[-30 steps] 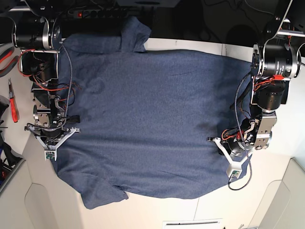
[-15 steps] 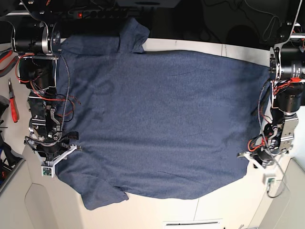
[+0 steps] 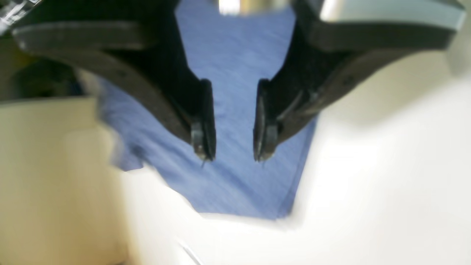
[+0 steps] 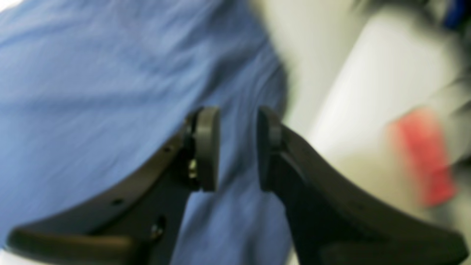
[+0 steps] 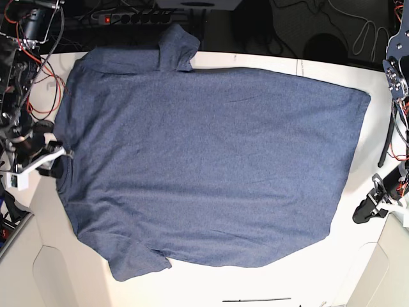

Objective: Layout the t-shirt on the table in an organized manner, then fold the t-shirt properly
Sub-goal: 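Release the shirt and lift both grippers away from it, then move both grippers to the shirt's collar-side corners and grasp them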

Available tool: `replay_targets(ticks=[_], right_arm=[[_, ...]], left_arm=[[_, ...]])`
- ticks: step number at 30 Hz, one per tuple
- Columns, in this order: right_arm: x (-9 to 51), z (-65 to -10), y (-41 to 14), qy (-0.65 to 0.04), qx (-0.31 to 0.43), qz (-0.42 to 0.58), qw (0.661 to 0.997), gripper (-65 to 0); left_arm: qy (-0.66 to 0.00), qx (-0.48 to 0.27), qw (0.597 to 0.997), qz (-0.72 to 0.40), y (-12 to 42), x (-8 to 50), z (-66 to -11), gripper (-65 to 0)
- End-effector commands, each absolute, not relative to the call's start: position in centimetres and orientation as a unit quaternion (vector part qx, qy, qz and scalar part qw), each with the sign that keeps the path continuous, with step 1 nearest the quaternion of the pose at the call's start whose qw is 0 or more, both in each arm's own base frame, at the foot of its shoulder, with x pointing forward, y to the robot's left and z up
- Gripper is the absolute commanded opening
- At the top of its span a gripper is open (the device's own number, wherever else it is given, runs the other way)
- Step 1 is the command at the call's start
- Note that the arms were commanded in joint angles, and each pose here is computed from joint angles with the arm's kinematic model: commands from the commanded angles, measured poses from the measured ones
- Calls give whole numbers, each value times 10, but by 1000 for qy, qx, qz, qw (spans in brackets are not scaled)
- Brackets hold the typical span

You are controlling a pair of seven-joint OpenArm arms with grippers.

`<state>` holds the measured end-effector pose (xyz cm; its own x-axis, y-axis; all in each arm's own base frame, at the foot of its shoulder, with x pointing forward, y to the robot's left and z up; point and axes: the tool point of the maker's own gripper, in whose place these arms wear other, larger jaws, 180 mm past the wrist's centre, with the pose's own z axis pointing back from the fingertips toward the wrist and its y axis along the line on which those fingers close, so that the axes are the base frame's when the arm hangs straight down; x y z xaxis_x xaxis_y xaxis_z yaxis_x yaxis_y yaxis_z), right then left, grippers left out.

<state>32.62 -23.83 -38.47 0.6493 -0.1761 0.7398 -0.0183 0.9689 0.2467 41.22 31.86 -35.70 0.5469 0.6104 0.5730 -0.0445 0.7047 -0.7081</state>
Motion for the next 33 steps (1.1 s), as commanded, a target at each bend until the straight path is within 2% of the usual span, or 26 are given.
replay_targets(ticks=[1,5,9,13,18,33], right_arm=[[323,-374,-237,-430,146,-40,890,-481],[271,-386,-228,-397,244,-80,881,-480],[234,-394,-254,-382,243,-132,882,-393],[207,-395,-274,-378,240,-173,877,-374],[189,-403,-268,-359,251,-184,880,-374],[163,-448,-262,-313,231,-229,892,-375]], left_arm=[[-452,-352,796,196,318,420,-336,-436],[-390,-455,777,193,264,400,-348,-436],[-363,-524,754,159,212,384,-344,-436],[-369,-543,743,130,175,377,-340,-436],[-378,-540,744,109,147,375,-339,-434],[-375,-532,751,109,142,373,-346,-434]])
